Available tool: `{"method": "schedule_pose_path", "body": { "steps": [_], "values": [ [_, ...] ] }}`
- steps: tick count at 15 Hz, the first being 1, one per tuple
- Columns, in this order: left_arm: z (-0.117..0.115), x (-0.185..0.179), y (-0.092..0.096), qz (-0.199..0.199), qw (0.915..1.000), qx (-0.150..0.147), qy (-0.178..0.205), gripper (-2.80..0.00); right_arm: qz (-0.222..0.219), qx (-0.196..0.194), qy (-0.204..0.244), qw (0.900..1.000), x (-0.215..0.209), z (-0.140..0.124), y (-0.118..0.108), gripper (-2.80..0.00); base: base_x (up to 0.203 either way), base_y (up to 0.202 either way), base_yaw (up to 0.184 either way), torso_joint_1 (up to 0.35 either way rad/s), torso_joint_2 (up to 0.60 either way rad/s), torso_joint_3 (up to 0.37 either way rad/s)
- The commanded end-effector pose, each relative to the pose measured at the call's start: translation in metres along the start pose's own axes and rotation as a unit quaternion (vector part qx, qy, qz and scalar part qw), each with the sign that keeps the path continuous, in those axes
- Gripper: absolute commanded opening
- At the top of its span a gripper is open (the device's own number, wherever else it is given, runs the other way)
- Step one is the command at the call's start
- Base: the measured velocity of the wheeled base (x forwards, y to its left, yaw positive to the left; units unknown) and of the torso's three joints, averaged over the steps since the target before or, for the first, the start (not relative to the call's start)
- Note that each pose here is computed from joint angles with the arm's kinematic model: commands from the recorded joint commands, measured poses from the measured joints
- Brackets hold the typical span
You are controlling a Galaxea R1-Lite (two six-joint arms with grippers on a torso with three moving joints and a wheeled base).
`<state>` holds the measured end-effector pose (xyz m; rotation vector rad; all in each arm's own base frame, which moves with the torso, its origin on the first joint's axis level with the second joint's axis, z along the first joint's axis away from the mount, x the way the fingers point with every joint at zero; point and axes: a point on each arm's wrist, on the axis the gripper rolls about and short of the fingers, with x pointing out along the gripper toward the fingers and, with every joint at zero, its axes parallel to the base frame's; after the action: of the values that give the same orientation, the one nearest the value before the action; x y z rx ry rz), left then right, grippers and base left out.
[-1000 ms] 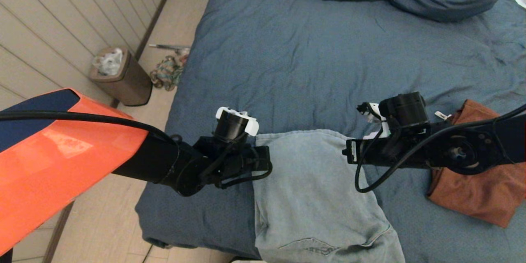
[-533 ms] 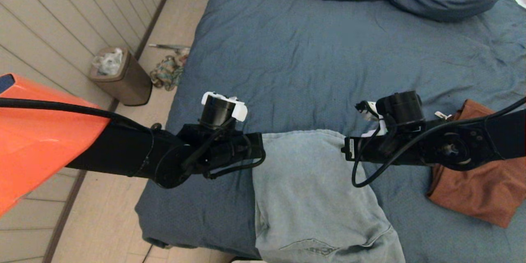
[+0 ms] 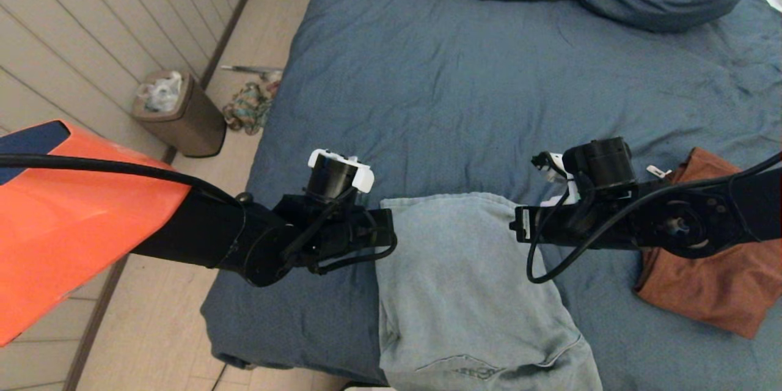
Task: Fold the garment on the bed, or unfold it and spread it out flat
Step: Unford the blue shorts
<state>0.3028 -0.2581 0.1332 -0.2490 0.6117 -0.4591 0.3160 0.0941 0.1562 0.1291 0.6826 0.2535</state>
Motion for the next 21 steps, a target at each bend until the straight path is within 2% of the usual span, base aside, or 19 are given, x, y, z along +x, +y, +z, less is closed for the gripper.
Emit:
{"method": "schedule_pose_path", "body": {
  "steps": [1, 4, 8, 12, 13, 15, 21],
  "values": [
    [-0.002, 0.001, 0.0, 0.001, 1.0, 0.0, 0.003, 0.0, -0.004, 0.005, -0.002, 1.0, -0.002, 0.001, -0.004, -2.8, 0.0, 0.0, 0.0, 0.0, 0.0, 0.0],
    [-0.007, -0.001, -0.005, -0.007, 0.9999, 0.005, 0.009, 0.0, -0.01, 0.01, 0.0, 1.0, -0.003, -0.001, -0.01, -2.8, 0.0, 0.0, 0.0, 0.0, 0.0, 0.0],
    [-0.026, 0.001, -0.019, -0.018, 0.9991, 0.019, 0.033, 0.0, -0.011, 0.011, 0.003, 1.0, -0.004, -0.004, -0.011, -2.8, 0.0, 0.0, 0.0, 0.0, 0.0, 0.0],
    [-0.035, 0.016, -0.017, -0.014, 0.9989, 0.021, 0.04, 0.0, -0.01, 0.01, 0.003, 1.0, -0.008, -0.006, -0.011, -2.8, 0.0, 0.0, 0.0, 0.0, 0.0, 0.0],
    [-0.036, 0.018, -0.017, -0.013, 0.9989, 0.02, 0.041, -2.8, -0.01, 0.011, 0.003, 1.0, -0.008, -0.006, -0.011, -2.8, 0.0, 0.0, 0.0, 0.0, 0.0, 0.0],
    [-0.036, 0.018, -0.017, -0.014, 0.9989, 0.02, 0.04, -2.8, -0.011, 0.011, 0.004, 1.0, -0.008, -0.006, -0.012, -2.8, 0.0, 0.0, 0.0, 0.0, 0.0, 0.0],
    [-0.026, 0.01, -0.022, -0.024, 0.9994, 0.017, 0.018, -2.8, -0.009, 0.008, -0.04, 0.999, -0.005, -0.009, -0.016, -2.8, 0.0, 0.0, 0.0, 0.0, 0.0, 0.0]
  ]
}}
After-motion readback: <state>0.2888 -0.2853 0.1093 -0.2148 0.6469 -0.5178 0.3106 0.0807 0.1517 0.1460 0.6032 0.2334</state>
